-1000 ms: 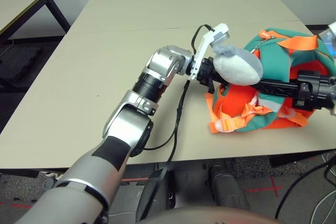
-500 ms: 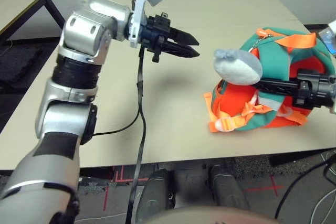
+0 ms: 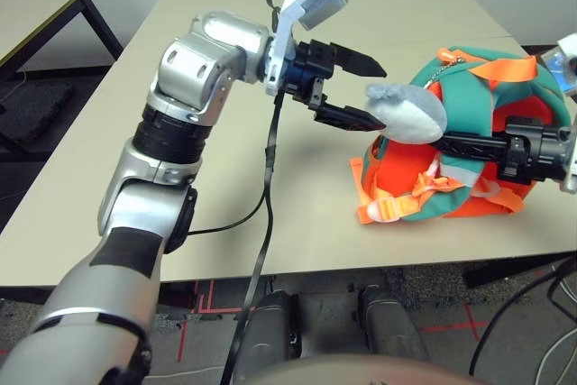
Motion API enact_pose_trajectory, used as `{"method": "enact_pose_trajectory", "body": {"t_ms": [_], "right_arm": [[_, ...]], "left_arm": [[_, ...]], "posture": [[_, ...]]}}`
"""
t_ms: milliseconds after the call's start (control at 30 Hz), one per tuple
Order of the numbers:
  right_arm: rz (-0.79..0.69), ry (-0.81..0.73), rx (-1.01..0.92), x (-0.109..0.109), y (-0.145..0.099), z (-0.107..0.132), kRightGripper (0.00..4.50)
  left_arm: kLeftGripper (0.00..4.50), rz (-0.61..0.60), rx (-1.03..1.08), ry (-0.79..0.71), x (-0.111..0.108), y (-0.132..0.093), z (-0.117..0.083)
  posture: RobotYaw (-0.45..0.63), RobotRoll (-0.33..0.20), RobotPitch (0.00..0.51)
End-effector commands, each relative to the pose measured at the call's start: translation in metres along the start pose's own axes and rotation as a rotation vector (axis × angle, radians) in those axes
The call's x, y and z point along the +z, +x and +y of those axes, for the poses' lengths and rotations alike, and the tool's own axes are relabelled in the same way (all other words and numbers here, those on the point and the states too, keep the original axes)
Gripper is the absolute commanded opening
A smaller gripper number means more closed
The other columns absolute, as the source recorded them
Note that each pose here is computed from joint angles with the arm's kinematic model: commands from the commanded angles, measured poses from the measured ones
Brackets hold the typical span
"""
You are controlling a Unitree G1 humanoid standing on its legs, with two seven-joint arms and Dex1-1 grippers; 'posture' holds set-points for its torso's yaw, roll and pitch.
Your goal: Put the pencil case into the backpack and zip it.
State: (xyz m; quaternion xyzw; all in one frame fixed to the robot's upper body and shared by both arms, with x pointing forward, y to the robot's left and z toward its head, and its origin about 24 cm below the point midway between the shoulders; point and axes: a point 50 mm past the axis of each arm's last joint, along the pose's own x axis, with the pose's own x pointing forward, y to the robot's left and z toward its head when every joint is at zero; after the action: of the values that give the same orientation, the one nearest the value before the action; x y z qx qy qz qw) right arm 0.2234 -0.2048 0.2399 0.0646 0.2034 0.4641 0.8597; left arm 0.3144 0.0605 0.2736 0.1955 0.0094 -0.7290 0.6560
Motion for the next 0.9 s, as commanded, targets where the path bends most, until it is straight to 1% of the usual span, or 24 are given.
{"method": "enact_pose_trajectory", "body": {"t_ms": [33, 133, 200, 233, 333, 433, 533, 600, 667, 767, 900], "right_arm": [[0.007, -0.008, 0.026, -0.001, 0.002, 0.005, 0.19], [0.005, -0.007, 0.025, -0.001, 0.002, 0.005, 0.19], [0.004, -0.006, 0.024, -0.001, 0.003, 0.005, 0.19], [0.003, -0.006, 0.024, -0.002, 0.003, 0.005, 0.19], [0.003, -0.005, 0.025, -0.002, 0.003, 0.004, 0.19], [0.002, -0.004, 0.027, -0.002, 0.004, 0.004, 0.19], [0.002, -0.003, 0.029, -0.002, 0.005, 0.003, 0.19], [0.003, -0.003, 0.03, -0.002, 0.005, 0.003, 0.19], [0.004, -0.003, 0.03, -0.002, 0.005, 0.003, 0.19], [0.005, -0.002, 0.029, -0.003, 0.005, 0.003, 0.19], [0.008, -0.001, 0.027, -0.003, 0.004, 0.003, 0.19]], "left_arm": [[4.5, -0.013, -0.027, 0.002, 0.001, 0.009, -0.002], [4.5, -0.05, -0.051, -0.022, 0.005, 0.011, -0.005], [4.11, -0.066, -0.066, -0.037, 0.007, 0.011, -0.008], [3.87, -0.062, -0.07, -0.044, 0.007, 0.01, -0.009], [2.93, -0.054, -0.058, -0.058, 0.005, 0.007, -0.01], [1.83, -0.051, -0.043, -0.07, 0.004, 0.003, -0.01], [0.94, -0.053, 0.001, -0.086, 0.003, -0.005, -0.008], [0.47, -0.065, 0.038, -0.101, 0.003, -0.011, -0.005], [0.27, -0.086, 0.091, -0.127, 0.003, -0.021, -0.001], [0.26, -0.13, 0.179, -0.183, 0.003, -0.04, 0.004], [0.26, -0.224, 0.263, -0.311, 0.006, -0.065, 0.006]], "posture": [[-0.1, 0.0, 0.065], [-0.09, 0.0, 0.066], [-0.09, 0.0, 0.066], [-0.09, 0.0, 0.066], [-0.08, 0.0, 0.067], [-0.08, 0.0, 0.068], [-0.07, 0.0, 0.068], [-0.07, 0.0, 0.068], [-0.07, 0.0, 0.069], [-0.07, 0.0, 0.069], [-0.07, 0.0, 0.072]]}}
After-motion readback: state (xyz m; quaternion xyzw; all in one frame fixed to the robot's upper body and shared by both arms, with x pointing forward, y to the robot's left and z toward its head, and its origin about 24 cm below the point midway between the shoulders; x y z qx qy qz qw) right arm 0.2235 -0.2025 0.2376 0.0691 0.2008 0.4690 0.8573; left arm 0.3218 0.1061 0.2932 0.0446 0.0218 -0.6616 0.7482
